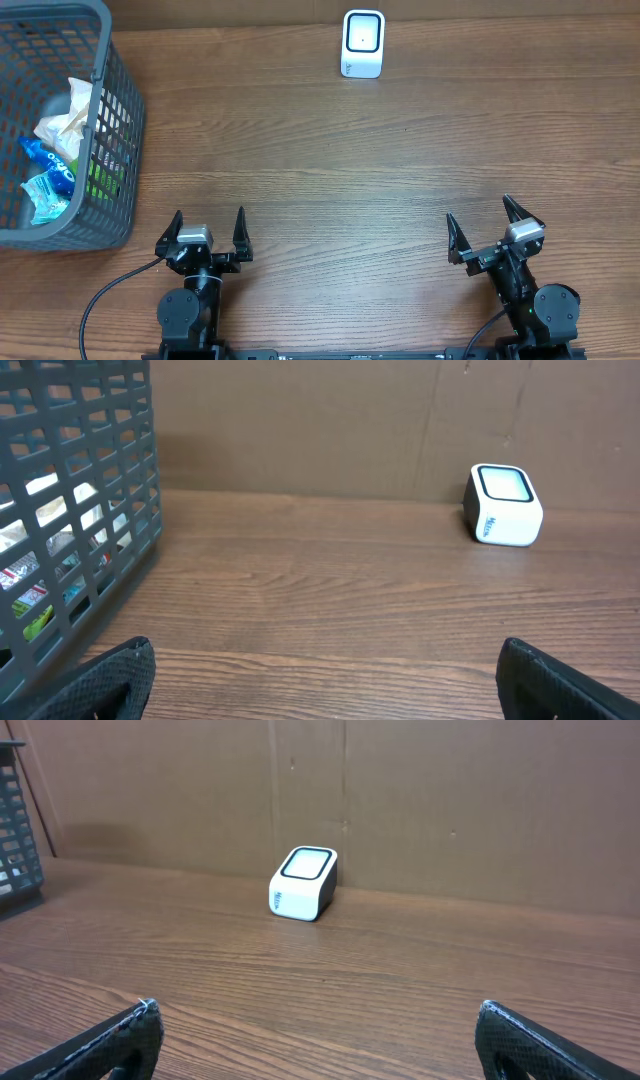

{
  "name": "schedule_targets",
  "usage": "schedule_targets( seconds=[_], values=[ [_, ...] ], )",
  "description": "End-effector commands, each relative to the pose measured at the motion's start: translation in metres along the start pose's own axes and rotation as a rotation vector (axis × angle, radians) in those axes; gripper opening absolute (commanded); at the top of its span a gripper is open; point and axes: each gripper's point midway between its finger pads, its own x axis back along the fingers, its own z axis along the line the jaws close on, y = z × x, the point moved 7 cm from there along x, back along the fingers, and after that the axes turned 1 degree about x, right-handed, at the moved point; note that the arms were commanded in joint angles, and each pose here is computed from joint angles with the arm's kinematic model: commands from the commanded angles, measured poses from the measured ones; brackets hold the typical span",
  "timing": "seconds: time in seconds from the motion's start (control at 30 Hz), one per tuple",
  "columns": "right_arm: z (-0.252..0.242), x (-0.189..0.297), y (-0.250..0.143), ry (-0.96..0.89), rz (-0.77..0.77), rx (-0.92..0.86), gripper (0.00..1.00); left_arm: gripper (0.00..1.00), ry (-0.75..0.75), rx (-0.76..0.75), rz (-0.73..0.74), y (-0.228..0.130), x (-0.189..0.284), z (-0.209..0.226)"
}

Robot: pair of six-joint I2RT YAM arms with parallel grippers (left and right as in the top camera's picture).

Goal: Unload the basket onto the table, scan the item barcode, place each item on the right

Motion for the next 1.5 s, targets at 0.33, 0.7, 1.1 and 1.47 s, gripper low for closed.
schedule_targets(
  seconds=[0.33, 0.7, 1.1, 1.47],
  values=[
    [0.0, 0.0, -0.001, -0.006, -0.007, 0.001, 1.0, 1.0, -0.06, -0.026, -0.006, 0.0, 0.0, -0.007],
    [-0.001, 0.0, 0.0, -0.012, -0.016, 0.002, 1.0, 1.0, -0.119, -0.027, -0.006, 0.001, 0.001, -0.013],
    [-0.001, 0.002, 0.01, -0.011, -0.043, 0.007, 1.0, 1.0, -0.114, -0.031, 0.006, 0.011, 0.006, -0.013],
    [0.001, 0.008, 0.049, -0.011, -0.097, 0.016, 1.0, 1.0, -0.099, -0.098, 0.022, 0.064, 0.015, -0.016]
  ],
)
